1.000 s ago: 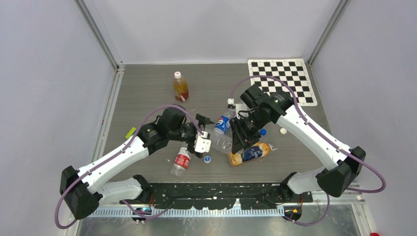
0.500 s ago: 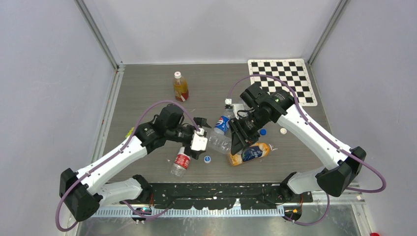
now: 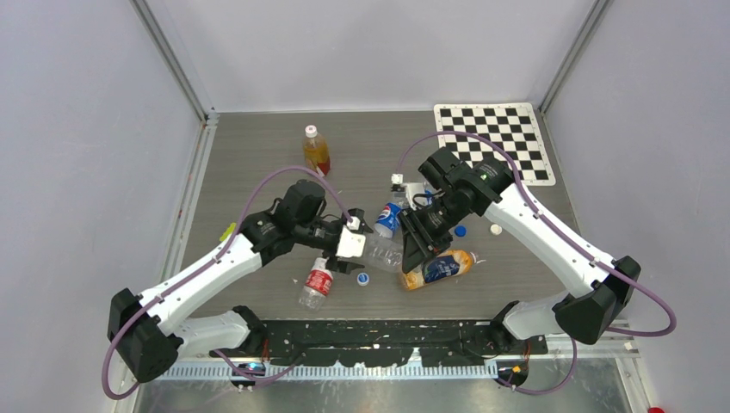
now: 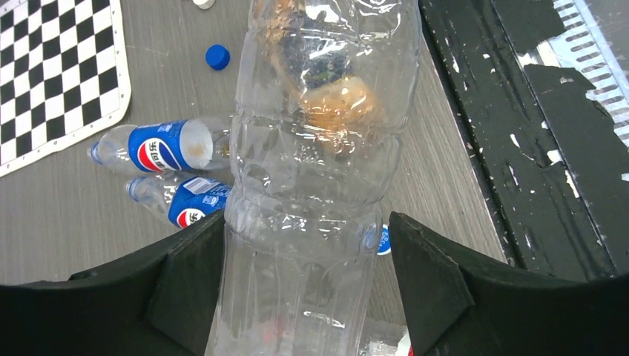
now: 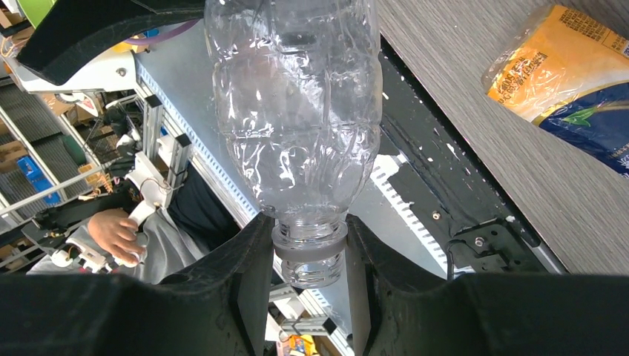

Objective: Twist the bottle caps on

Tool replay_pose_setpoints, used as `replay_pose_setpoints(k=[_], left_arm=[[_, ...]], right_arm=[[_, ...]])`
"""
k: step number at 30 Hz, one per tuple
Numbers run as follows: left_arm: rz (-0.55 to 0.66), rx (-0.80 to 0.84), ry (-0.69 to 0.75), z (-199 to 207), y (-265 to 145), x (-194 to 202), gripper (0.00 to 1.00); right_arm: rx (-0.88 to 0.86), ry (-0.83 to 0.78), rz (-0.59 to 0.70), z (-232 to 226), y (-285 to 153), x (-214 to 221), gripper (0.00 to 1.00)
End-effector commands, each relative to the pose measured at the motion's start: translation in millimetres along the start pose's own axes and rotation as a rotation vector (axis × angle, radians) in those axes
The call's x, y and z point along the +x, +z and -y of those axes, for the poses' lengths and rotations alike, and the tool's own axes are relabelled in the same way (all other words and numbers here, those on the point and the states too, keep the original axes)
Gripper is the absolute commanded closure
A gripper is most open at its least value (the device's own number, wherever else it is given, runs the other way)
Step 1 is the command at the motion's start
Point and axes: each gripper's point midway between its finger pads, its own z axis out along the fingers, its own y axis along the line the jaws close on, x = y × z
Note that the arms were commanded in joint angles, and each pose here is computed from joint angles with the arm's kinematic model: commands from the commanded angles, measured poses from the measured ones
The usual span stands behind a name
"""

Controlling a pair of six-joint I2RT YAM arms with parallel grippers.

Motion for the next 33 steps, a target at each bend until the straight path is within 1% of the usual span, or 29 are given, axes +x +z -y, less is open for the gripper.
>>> replay_pose_setpoints(k=[1, 4, 5, 6, 7, 8, 9, 10, 11, 12, 13, 16, 17, 20, 23, 25, 26, 28, 29, 31, 33], left_arm=[[0.051, 0.007, -0.033, -2.2, -3.8, -18.4, 0.26], [0.045, 0.006, -0.050, -0.4, -5.2, -17.8, 0.38], [0.040, 0.000, -0.058, -0.5, -5.8, -16.9, 0.41], [0.037, -0.008, -0.064, -1.0, -6.9, -17.0, 0.45], [0.029, -0.022, -0.075, -2.3, -7.9, -15.8, 0.48], [0.016, -0.043, -0.098, -4.4, -9.0, -13.1, 0.49], [0.008, -0.058, -0.120, -5.2, -9.8, -11.1, 0.50], [-0.003, -0.077, -0.139, -6.5, -11.1, -8.4, 0.51], [-0.013, -0.095, -0.163, -6.9, -12.2, -5.1, 0.52], [-0.024, -0.116, -0.187, -7.8, -13.5, -1.8, 0.52], [-0.037, -0.138, -0.215, -8.1, -14.9, 2.6, 0.54], [-0.072, -0.185, -0.282, -4.1, -19.4, 14.1, 0.56], [-0.082, -0.201, -0.306, -2.3, -20.8, 18.0, 0.58], [-0.114, -0.264, -0.395, 2.3, -26.8, 29.5, 0.64], [-0.131, -0.371, -0.516, 2.4, -37.2, 37.3, 0.64], [-0.139, -0.438, -0.612, 3.6, -43.8, 42.3, 0.64], [-0.139, -0.474, -0.666, 4.3, -47.2, 44.1, 0.64], [-0.144, -0.513, -0.732, 8.3, -51.4, 48.7, 0.62], [-0.149, -0.542, -0.761, 8.6, -54.4, 51.7, 0.62], [-0.167, -0.619, -0.817, 6.7, -63.0, 58.6, 0.64], [-0.181, -0.692, -0.860, 4.2, -72.9, 62.5, 0.66]], right_arm=[[-0.038, -0.046, 0.028, -9.2, -1.1, -6.3, 0.99], [-0.034, -0.050, 0.035, -8.4, -0.6, -8.2, 0.98], [-0.031, -0.052, 0.039, -8.1, -0.5, -9.5, 0.90], [-0.022, -0.052, 0.041, -6.4, -0.2, -10.3, 0.85], [-0.007, -0.053, 0.045, -3.7, 0.1, -11.6, 0.74], [0.001, -0.055, 0.050, -2.8, -0.3, -12.9, 0.68], [0.025, -0.055, 0.057, 0.9, -0.6, -14.8, 0.59], [0.038, -0.057, 0.069, 2.1, -2.1, -17.3, 0.56], [0.075, -0.054, 0.085, 7.2, -3.6, -20.1, 0.50], [0.094, -0.057, 0.106, 8.5, -6.3, -24.5, 0.48], [0.144, -0.046, 0.133, 15.5, -9.1, -28.8, 0.43], [0.245, -0.020, 0.243, 26.5, -20.7, -47.7, 0.33], [0.295, -0.015, 0.292, 32.7, -27.4, -53.8, 0.31], [0.315, 0.011, 0.451, 29.3, -41.9, -77.4, 0.25], [0.331, 0.040, 0.641, 28.0, -62.3, -93.6, 0.22], [0.335, 0.044, 0.756, 30.0, -72.2, -101.8, 0.13], [0.354, 0.057, 0.818, 35.9, -77.1, -104.6, 0.04], [0.360, 0.063, 0.876, 41.9, -78.1, -107.2, 0.01], [0.352, 0.063, 0.894, 41.5, -78.2, -110.3, 0.01], [0.348, 0.087, 0.888, 46.4, -70.5, -110.6, 0.01], [0.339, 0.110, 0.848, 50.8, -56.1, -111.0, 0.01]])
